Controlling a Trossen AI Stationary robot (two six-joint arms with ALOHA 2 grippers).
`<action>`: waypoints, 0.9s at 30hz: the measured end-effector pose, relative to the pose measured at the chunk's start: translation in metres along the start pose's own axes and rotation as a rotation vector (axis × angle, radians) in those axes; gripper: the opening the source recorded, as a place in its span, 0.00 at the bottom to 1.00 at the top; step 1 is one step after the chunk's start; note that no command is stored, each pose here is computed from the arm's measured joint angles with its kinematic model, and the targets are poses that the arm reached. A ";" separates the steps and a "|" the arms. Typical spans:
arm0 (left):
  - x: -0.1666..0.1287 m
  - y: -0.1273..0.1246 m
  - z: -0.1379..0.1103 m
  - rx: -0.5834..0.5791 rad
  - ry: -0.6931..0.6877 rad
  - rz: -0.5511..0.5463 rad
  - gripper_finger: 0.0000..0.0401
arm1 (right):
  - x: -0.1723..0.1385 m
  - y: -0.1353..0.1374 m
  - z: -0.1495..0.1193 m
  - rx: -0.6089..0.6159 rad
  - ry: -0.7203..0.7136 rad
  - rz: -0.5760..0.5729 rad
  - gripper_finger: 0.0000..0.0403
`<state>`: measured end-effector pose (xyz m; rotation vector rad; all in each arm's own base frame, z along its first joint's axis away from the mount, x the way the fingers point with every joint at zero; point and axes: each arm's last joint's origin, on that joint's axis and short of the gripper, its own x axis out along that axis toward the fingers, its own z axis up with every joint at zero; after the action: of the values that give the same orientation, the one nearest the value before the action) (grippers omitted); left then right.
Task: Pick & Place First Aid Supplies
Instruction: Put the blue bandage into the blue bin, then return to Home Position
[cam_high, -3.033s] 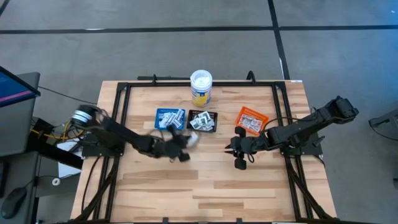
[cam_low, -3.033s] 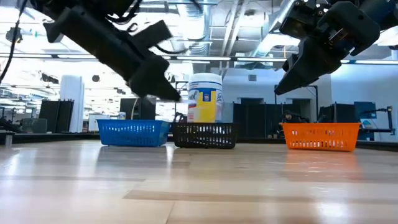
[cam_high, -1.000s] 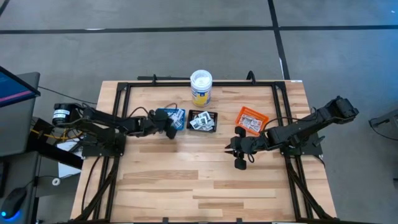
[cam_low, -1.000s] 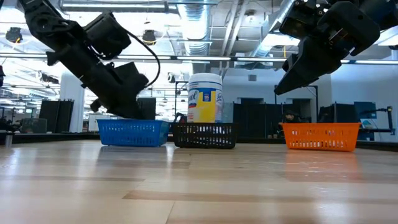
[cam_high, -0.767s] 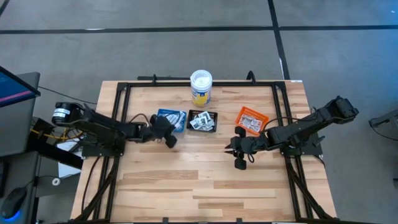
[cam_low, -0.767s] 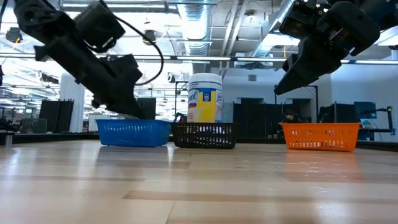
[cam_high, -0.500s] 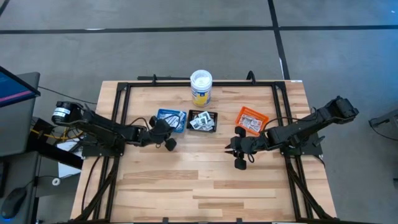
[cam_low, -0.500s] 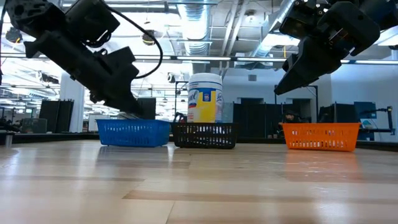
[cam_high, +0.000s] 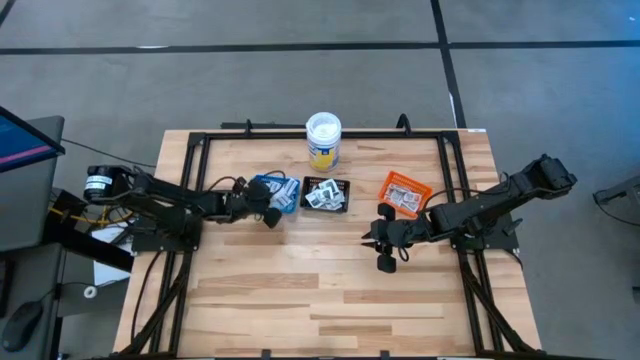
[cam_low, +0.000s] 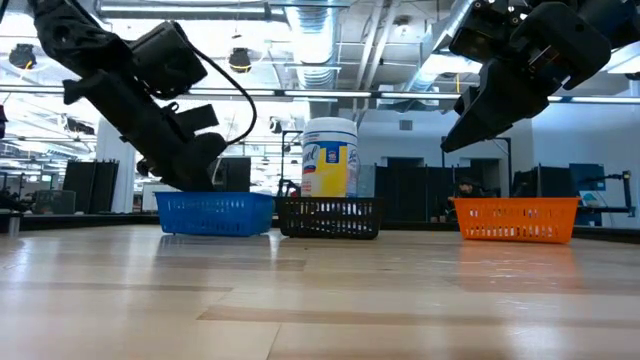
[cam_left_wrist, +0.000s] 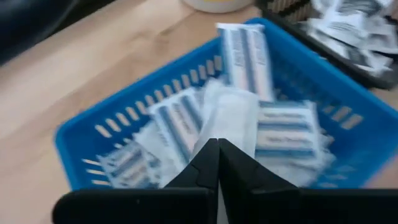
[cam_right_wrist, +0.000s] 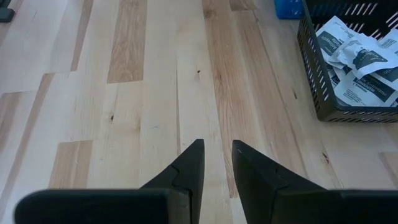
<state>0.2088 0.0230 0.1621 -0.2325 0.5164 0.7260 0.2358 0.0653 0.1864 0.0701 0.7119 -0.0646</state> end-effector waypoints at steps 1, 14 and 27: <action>0.001 0.002 0.001 -0.003 0.000 0.012 0.02 | 0.000 0.000 0.000 0.000 0.000 0.000 0.19; -0.007 -0.016 0.016 -0.031 -0.164 -0.138 0.02 | 0.000 -0.001 0.000 -0.023 -0.001 -0.004 0.19; -0.050 -0.047 0.020 0.154 -0.353 -0.309 0.03 | -0.073 -0.004 0.024 -0.070 -0.122 0.053 0.19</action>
<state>0.2168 -0.0324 0.2070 -0.0349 0.1913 0.4104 0.1955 0.0616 0.2518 0.0173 0.5898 0.0069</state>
